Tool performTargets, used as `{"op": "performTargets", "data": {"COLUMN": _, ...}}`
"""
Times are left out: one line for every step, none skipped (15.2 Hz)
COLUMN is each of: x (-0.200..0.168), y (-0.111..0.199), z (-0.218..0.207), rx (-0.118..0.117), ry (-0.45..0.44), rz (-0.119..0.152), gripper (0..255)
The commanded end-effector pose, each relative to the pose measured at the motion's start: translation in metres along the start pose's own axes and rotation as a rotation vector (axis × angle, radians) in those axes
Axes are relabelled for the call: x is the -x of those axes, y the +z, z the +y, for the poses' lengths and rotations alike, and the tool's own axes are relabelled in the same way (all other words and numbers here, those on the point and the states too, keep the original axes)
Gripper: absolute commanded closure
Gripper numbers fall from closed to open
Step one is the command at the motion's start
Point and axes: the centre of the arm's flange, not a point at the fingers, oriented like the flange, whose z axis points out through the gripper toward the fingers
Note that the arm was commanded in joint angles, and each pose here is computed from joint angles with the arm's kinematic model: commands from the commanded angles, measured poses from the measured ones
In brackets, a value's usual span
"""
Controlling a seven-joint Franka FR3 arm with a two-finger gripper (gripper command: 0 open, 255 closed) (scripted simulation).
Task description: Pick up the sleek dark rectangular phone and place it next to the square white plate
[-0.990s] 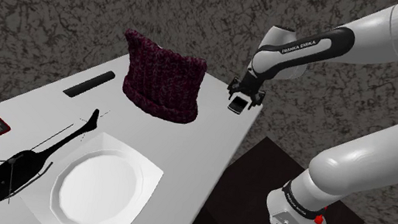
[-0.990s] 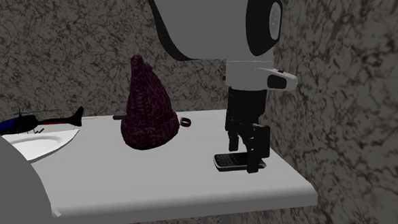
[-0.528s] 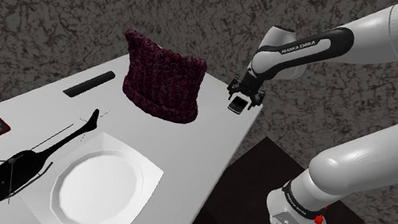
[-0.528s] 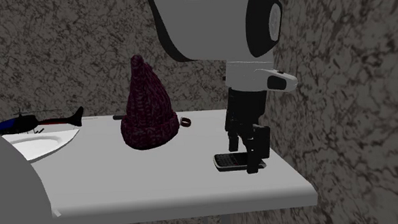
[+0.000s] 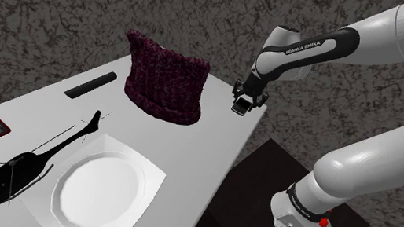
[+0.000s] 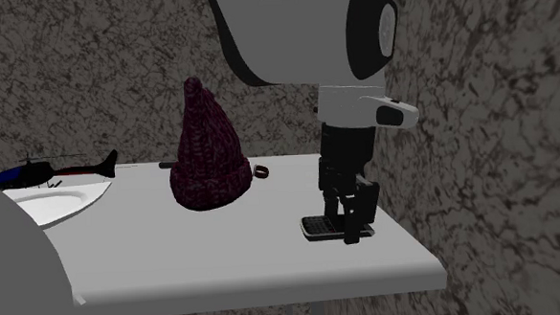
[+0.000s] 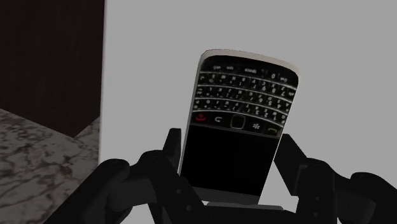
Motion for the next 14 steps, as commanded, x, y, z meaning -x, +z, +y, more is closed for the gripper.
{"op": "performTargets", "data": {"x": 0.001, "y": 0.001, "z": 0.000, "rx": 0.001, "ry": -0.001, "rz": -0.001, "gripper": 255}}
{"op": "performTargets", "data": {"x": 0.000, "y": 0.001, "z": 0.000, "rx": 0.001, "ry": -0.001, "rz": -0.001, "gripper": 255}}
{"op": "performTargets", "data": {"x": 0.000, "y": -0.004, "z": -0.001, "rx": 0.001, "ry": -0.001, "rz": -0.001, "gripper": 255}}
{"op": "performTargets", "data": {"x": 0.001, "y": -0.010, "z": -0.001, "rx": 0.001, "ry": -0.001, "rz": -0.001, "gripper": 255}}
{"op": "performTargets", "data": {"x": 0.001, "y": -0.015, "z": -0.001, "rx": 0.001, "ry": -0.001, "rz": -0.001, "gripper": 255}}
{"op": "performTargets", "data": {"x": 0.001, "y": -0.020, "z": -0.001, "rx": 0.001, "ry": -0.001, "rz": -0.001, "gripper": 255}}
{"op": "performTargets", "data": {"x": 0.001, "y": -0.025, "z": -0.002, "rx": 0.001, "ry": -0.001, "rz": -0.001, "gripper": 255}}
{"op": "performTargets", "data": {"x": 0.001, "y": -0.031, "z": -0.002, "rx": 0.001, "ry": -0.001, "rz": -0.001, "gripper": 255}}
{"op": "performTargets", "data": {"x": 0.001, "y": -0.036, "z": -0.002, "rx": 0.001, "ry": -0.001, "rz": -0.001, "gripper": 255}}
{"op": "performTargets", "data": {"x": 0.001, "y": -0.041, "z": -0.003, "rx": 0.001, "ry": -0.001, "rz": -0.001, "gripper": 255}}
{"op": "performTargets", "data": {"x": 0.002, "y": -0.047, "z": -0.003, "rx": 0.001, "ry": -0.001, "rz": -0.001, "gripper": 255}}
{"op": "performTargets", "data": {"x": 0.002, "y": -0.052, "z": -0.003, "rx": 0.001, "ry": -0.001, "rz": -0.001, "gripper": 255}}
{"op": "performTargets", "data": {"x": 0.002, "y": -0.057, "z": -0.004, "rx": 0.001, "ry": -0.001, "rz": -0.001, "gripper": 255}}
{"op": "performTargets", "data": {"x": 0.002, "y": -0.062, "z": -0.004, "rx": 0.001, "ry": -0.001, "rz": -0.001, "gripper": 255}}
